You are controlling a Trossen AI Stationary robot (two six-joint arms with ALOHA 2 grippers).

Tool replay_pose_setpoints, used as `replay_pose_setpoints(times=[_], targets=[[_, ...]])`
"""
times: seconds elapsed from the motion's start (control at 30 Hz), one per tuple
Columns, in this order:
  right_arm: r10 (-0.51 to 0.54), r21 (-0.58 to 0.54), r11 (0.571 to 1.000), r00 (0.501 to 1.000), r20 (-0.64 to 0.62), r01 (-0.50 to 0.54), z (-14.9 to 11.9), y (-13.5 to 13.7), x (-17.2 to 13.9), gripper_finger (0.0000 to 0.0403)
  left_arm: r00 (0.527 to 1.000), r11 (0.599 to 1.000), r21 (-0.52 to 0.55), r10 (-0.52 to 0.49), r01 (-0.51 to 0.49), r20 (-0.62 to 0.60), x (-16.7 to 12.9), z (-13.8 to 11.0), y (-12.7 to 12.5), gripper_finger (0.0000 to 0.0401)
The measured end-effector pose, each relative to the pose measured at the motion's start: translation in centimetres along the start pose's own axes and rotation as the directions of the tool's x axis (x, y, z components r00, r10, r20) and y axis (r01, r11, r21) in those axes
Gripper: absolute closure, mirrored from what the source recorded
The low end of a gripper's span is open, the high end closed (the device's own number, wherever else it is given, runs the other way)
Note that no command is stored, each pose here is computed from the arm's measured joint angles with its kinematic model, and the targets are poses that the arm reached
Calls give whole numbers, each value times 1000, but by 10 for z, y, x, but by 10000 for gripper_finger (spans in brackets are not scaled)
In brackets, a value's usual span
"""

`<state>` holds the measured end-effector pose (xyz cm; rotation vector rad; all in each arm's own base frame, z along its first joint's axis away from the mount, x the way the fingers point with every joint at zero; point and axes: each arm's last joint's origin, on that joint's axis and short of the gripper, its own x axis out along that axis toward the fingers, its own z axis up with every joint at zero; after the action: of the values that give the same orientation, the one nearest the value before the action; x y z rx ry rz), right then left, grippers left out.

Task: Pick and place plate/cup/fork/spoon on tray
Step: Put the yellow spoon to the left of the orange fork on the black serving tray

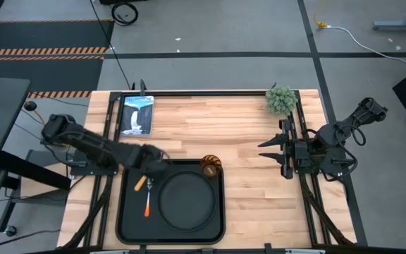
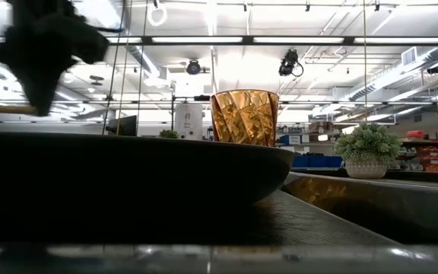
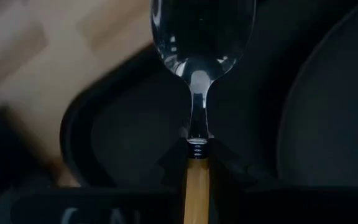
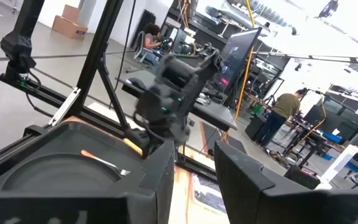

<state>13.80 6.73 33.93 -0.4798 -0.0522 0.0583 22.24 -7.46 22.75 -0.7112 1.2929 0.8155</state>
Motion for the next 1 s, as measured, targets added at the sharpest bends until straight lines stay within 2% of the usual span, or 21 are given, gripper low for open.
replay_pose_setpoints(times=[0.27,0.47,0.6,0.77,1.0], targets=[[1,3,1000,1000,0,-1,0,0,0,282,999,992,-123,34,-31,24,2,-52,0,347],[-1,4,1000,1000,3,1,0,0,0,282,998,971,-233,-64,57,-26,39,-87,6,347],[-6,10,1000,1000,13,6,1,-1,0,282,993,947,-311,-104,80,-60,57,-105,14,347],[-11,16,1000,1000,24,11,2,-1,0,282,993,930,-362,-94,65,-65,59,-119,20,347],[3,15,1000,999,37,-4,3,-1,0,282,992,905,-419,-107,70,-66,59,-118,18,347]])
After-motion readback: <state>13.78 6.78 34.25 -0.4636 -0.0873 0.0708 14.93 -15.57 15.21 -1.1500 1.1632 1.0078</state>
